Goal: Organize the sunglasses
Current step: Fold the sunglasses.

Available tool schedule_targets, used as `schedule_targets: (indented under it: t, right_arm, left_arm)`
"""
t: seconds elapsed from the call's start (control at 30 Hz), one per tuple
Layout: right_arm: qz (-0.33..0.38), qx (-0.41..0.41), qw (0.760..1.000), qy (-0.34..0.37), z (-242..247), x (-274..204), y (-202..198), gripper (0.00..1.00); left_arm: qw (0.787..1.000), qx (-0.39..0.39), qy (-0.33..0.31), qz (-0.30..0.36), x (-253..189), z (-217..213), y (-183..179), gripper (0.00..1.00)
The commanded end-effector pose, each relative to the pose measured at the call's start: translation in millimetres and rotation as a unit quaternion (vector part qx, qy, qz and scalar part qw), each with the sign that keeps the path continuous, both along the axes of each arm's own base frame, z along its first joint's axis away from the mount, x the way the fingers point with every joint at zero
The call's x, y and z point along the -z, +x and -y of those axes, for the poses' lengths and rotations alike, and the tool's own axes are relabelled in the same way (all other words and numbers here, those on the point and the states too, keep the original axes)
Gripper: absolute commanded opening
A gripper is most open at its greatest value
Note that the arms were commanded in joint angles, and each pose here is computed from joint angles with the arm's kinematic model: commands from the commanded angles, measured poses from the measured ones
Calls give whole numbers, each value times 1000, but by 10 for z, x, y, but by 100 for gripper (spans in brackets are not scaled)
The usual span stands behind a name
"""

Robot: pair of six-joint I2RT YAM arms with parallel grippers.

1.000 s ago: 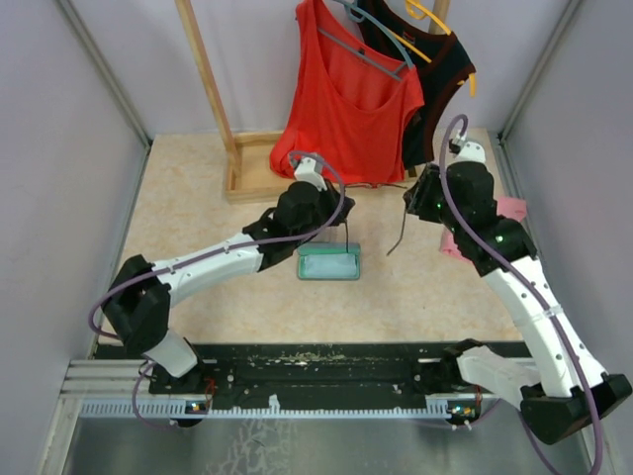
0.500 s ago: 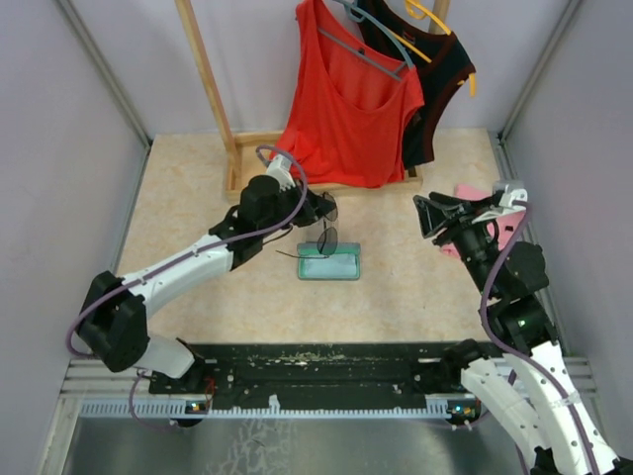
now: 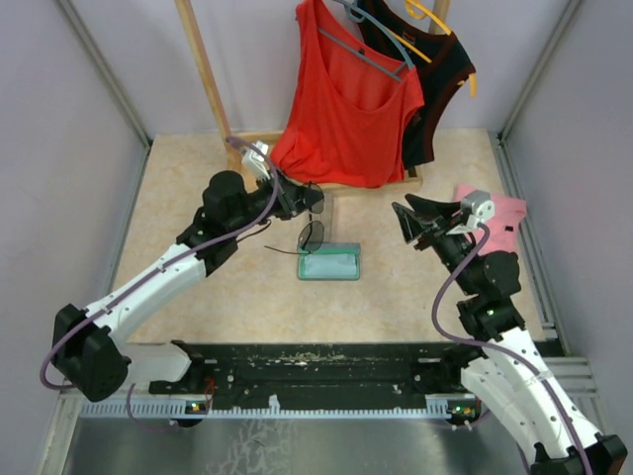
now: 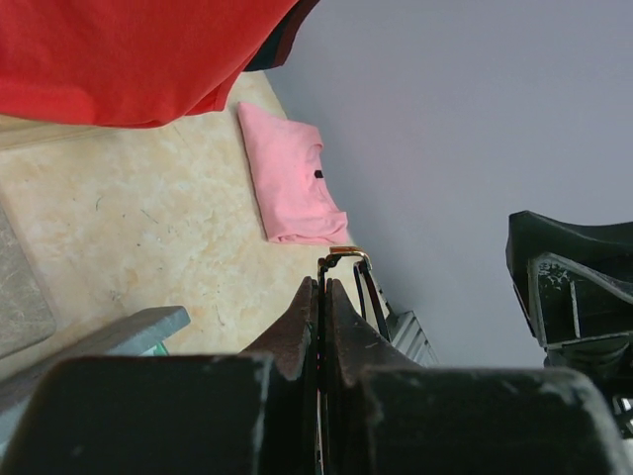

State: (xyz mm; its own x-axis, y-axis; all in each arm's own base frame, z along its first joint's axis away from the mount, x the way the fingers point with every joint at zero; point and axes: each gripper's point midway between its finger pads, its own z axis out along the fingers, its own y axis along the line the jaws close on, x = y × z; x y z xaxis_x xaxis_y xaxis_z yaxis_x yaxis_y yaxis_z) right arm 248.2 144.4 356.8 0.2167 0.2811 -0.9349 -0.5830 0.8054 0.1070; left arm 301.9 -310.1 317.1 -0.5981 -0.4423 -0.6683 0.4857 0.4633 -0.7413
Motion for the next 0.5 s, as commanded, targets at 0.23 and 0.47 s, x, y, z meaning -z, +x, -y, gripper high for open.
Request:
schedule_targets:
  t: [0.23, 0.47]
  right_arm:
    - [-75, -248, 964, 59, -698, -337, -330, 39]
    - [-79, -302, 948, 67, -879, -266, -441, 40]
  left_arm:
    - [977, 114, -39, 178, -618, -8, -450, 0]
    - [966, 114, -26, 230, -771, -61, -514, 0]
